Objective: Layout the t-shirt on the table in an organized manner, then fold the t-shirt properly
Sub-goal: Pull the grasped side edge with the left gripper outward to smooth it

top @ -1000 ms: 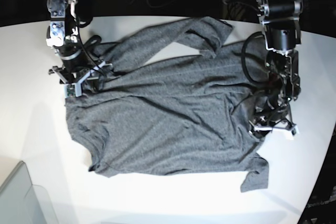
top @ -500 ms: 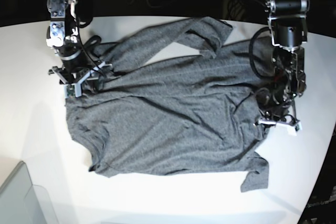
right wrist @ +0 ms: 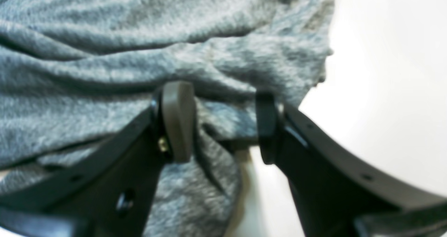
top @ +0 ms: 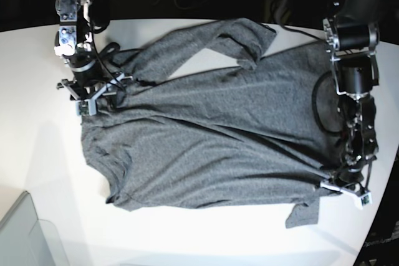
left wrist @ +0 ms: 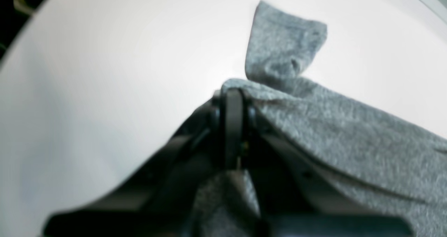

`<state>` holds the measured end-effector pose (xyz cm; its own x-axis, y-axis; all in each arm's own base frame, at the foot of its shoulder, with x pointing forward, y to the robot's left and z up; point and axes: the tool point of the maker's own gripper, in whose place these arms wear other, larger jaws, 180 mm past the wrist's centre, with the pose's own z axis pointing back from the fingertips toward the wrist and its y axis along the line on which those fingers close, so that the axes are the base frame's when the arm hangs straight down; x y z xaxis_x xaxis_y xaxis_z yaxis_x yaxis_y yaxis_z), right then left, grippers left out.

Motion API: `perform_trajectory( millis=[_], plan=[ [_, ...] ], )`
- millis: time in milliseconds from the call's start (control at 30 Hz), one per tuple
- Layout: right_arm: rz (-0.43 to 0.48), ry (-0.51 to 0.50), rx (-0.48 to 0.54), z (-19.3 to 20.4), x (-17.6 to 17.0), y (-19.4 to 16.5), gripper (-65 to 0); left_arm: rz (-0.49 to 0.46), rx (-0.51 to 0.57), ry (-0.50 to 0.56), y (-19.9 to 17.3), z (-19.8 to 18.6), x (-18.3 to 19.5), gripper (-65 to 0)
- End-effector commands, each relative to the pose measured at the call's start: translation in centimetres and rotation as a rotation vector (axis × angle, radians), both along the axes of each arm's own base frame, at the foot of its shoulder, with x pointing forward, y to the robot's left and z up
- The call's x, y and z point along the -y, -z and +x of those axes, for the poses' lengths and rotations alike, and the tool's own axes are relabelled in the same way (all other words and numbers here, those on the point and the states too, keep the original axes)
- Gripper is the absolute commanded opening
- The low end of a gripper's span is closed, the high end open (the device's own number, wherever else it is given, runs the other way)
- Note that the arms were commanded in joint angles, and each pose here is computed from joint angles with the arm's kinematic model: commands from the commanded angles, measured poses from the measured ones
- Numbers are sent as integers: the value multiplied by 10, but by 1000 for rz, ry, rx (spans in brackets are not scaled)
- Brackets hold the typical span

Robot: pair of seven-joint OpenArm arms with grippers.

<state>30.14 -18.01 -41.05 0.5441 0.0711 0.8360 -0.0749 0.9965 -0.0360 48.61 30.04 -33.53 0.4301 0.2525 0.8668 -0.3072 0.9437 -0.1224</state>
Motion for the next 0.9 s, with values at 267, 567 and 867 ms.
perform_trajectory(
  millis=[267, 567, 867],
  plan=[
    [-1, -1, 43, 6, 1, -10, -359, 226, 30, 66, -35, 28, 21, -517],
    [-1, -1, 46, 6, 1, -12, -359, 299, 9, 79, -35, 25, 22, -142],
    [5, 0, 51, 8, 0, -13, -360, 140, -38, 95, -10, -57, 40, -247]
  ],
)
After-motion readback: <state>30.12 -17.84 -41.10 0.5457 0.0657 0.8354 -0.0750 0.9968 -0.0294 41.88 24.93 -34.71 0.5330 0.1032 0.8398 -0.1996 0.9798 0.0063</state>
